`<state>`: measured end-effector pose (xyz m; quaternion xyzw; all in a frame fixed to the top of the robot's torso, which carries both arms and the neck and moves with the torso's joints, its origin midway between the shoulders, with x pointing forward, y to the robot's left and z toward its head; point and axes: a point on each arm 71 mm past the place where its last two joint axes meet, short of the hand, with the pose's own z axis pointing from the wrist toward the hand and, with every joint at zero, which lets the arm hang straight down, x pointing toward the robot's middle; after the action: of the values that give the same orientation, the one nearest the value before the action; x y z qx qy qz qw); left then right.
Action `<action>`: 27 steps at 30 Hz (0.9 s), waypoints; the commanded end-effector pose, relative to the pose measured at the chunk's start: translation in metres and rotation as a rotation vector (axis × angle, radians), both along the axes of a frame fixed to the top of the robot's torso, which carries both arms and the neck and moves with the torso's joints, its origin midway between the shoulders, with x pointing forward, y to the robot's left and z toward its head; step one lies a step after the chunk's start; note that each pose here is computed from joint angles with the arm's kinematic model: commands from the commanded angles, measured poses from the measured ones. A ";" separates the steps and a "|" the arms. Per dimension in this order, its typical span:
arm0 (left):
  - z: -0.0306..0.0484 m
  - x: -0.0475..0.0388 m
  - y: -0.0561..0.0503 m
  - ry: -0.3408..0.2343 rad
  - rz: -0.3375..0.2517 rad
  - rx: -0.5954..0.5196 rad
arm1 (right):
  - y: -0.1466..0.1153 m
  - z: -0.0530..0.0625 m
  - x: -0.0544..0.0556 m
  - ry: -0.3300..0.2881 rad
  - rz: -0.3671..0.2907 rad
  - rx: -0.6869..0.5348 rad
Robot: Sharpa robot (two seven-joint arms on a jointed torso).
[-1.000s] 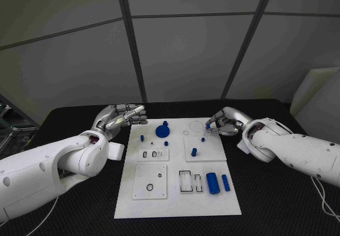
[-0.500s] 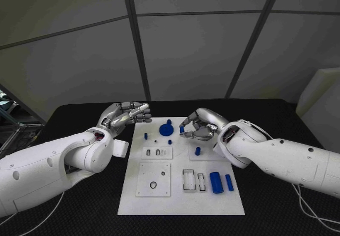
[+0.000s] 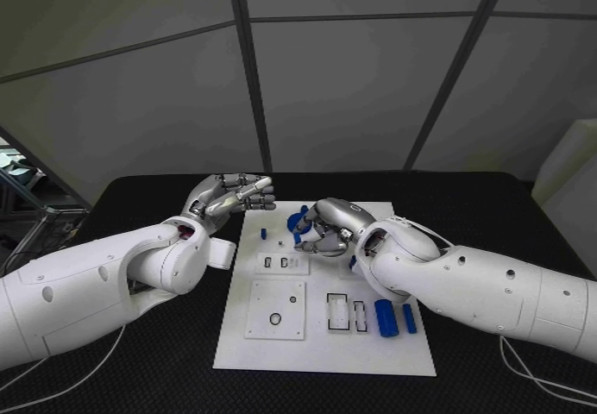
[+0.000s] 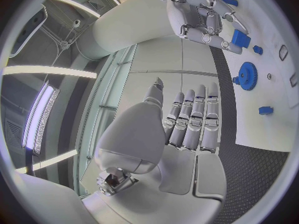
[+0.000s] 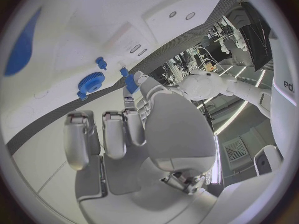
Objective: Assemble the parts on the task board
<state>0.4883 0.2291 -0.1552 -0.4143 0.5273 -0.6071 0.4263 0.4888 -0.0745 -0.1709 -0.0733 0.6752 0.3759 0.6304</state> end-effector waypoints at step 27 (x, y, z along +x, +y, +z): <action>0.0009 0.0004 -0.002 -0.001 -0.020 -0.003 | 0.021 -0.026 -0.009 0.047 0.051 -0.182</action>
<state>0.4887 0.2279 -0.1557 -0.4142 0.5293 -0.6077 0.4231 0.4802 -0.0541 -0.1934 -0.1265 0.7097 0.3389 0.6046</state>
